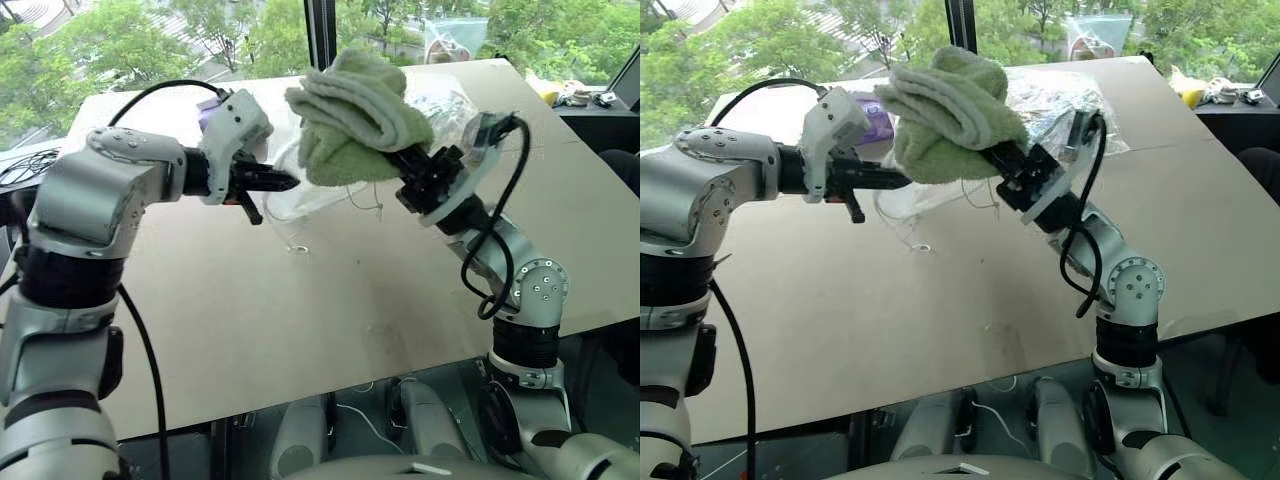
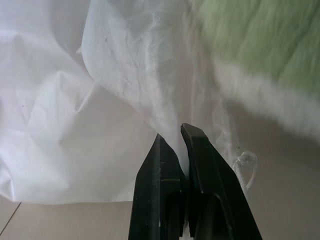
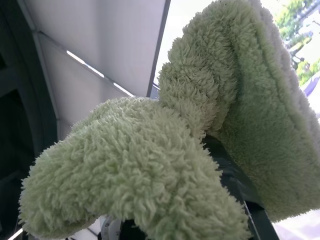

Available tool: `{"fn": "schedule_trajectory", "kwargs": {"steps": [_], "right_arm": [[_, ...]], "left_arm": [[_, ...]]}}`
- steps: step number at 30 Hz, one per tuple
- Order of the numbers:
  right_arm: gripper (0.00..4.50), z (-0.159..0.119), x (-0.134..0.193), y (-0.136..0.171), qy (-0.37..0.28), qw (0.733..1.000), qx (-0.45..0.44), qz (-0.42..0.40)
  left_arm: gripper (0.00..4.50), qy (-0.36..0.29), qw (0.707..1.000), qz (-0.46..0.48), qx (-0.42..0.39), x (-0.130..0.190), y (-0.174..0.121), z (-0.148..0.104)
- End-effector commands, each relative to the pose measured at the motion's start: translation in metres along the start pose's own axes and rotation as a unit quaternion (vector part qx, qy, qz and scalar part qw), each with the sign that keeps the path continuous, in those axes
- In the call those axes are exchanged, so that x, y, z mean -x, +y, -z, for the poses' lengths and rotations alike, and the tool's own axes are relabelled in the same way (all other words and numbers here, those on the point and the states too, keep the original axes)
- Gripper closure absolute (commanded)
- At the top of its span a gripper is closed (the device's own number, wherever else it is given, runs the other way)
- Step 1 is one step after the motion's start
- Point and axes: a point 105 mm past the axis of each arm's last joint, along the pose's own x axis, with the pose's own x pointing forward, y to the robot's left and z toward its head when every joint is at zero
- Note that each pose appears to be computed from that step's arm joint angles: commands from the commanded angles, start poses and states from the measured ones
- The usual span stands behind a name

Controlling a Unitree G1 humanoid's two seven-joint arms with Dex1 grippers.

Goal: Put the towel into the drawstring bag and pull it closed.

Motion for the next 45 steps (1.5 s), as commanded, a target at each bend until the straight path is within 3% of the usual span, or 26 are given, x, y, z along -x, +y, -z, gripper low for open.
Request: {"fn": "schedule_trajectory", "kwargs": {"steps": [1,4,9,13,18,28,32,37,38,40,42,45], "right_arm": [[4.5,0.024,0.016,-0.036,0.06,0.992,0.072,0.079],[4.5,0.036,0.03,-0.059,0.084,0.985,0.103,0.109],[4.5,0.04,0.038,-0.106,0.084,0.975,0.107,0.178],[4.5,0.035,0.027,-0.108,0.062,0.981,0.092,0.16],[4.5,0.013,0.019,-0.112,-0.011,0.988,0.007,0.154],[4.5,-0.012,0.0,-0.106,-0.149,0.962,-0.176,0.146],[4.5,-0.004,-0.014,-0.099,-0.121,0.96,-0.198,0.156],[4.5,0.022,-0.021,-0.094,-0.034,0.97,-0.156,0.184],[3.51,0.028,-0.018,-0.098,-0.014,0.971,-0.132,0.201],[2.76,0.035,-0.012,-0.104,0.011,0.969,-0.098,0.226],[1.82,0.036,0.001,-0.114,0.044,0.966,-0.005,0.256],[1.82,0.033,0.019,-0.116,0.09,0.956,0.116,0.256]], "left_arm": [[4.39,-0.049,0.998,-0.006,0.027,-0.004,-0.004,-0.018],[4.39,-0.096,0.986,-0.002,0.134,-0.024,-0.005,-0.017],[4.39,-0.098,0.973,0.047,0.204,-0.046,-0.029,0.004],[4.39,-0.084,0.971,0.05,0.218,-0.05,-0.029,0.015],[4.39,-0.069,0.973,0.063,0.21,-0.047,-0.031,0.021],[4.39,-0.072,0.969,0.088,0.217,-0.057,-0.041,0.019],[4.39,-0.082,0.965,0.106,0.224,-0.062,-0.047,0.012],[4.39,-0.084,0.959,0.128,0.237,-0.063,-0.052,0.011],[4.5,-0.082,0.959,0.128,0.24,-0.063,-0.051,0.013],[4.5,-0.08,0.958,0.124,0.244,-0.063,-0.049,0.016],[4.5,-0.084,0.955,0.127,0.255,-0.061,-0.047,0.016],[4.5,-0.091,0.951,0.125,0.268,-0.058,-0.042,0.016]]}}
